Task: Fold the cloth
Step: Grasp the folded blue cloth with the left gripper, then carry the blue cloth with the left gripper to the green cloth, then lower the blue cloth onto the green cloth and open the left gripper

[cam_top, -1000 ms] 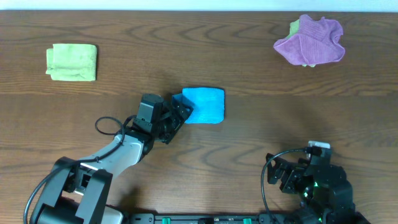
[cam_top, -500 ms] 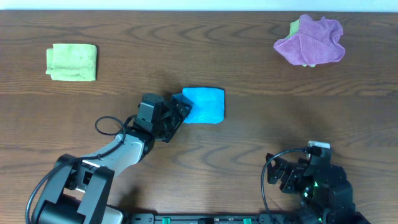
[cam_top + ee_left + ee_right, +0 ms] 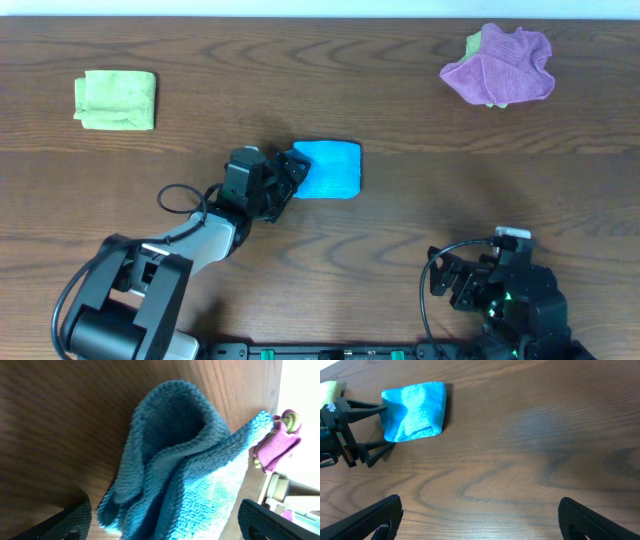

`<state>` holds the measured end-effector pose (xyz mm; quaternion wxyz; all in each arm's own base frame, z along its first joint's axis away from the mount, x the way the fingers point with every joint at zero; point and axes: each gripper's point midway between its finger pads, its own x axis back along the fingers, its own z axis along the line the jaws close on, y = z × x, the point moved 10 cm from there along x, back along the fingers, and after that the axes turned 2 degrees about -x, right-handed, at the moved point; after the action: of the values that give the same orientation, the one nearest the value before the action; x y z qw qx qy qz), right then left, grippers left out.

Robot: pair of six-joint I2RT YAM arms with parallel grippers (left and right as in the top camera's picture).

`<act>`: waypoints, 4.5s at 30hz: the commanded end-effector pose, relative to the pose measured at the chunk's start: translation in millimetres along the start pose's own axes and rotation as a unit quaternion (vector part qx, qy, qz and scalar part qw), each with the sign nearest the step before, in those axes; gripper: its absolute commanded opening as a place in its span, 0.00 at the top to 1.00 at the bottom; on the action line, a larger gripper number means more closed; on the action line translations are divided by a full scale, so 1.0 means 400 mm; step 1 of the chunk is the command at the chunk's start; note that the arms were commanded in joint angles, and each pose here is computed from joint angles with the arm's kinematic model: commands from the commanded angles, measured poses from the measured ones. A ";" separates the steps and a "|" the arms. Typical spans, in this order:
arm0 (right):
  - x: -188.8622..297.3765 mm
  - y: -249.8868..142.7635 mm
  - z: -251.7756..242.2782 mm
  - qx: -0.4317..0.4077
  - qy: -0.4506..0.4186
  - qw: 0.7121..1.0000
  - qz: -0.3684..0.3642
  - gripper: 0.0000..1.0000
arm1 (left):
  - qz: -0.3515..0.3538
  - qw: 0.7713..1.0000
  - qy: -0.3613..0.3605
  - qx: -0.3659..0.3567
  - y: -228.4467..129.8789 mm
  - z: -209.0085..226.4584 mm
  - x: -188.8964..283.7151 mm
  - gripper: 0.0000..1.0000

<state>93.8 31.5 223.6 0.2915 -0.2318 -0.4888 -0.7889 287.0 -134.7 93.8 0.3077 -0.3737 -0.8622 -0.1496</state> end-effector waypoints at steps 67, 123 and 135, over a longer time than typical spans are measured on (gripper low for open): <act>0.000 0.000 -0.005 -0.010 -0.007 1.000 -0.006 0.01 | -0.186 0.974 -0.062 -0.118 0.710 -0.259 0.220 0.94; 0.000 0.000 -0.005 -0.010 -0.007 1.000 -0.006 0.01 | -0.258 0.963 0.079 -0.016 0.934 0.057 0.344 0.94; 0.000 0.000 -0.005 -0.010 -0.007 1.000 -0.006 0.01 | -0.265 0.959 0.096 -0.009 0.949 0.110 0.395 0.94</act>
<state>93.8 31.5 223.6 0.2915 -0.2318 -0.4886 -0.7890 460.2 231.5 163.9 0.3431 -0.1144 -0.9005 -0.2415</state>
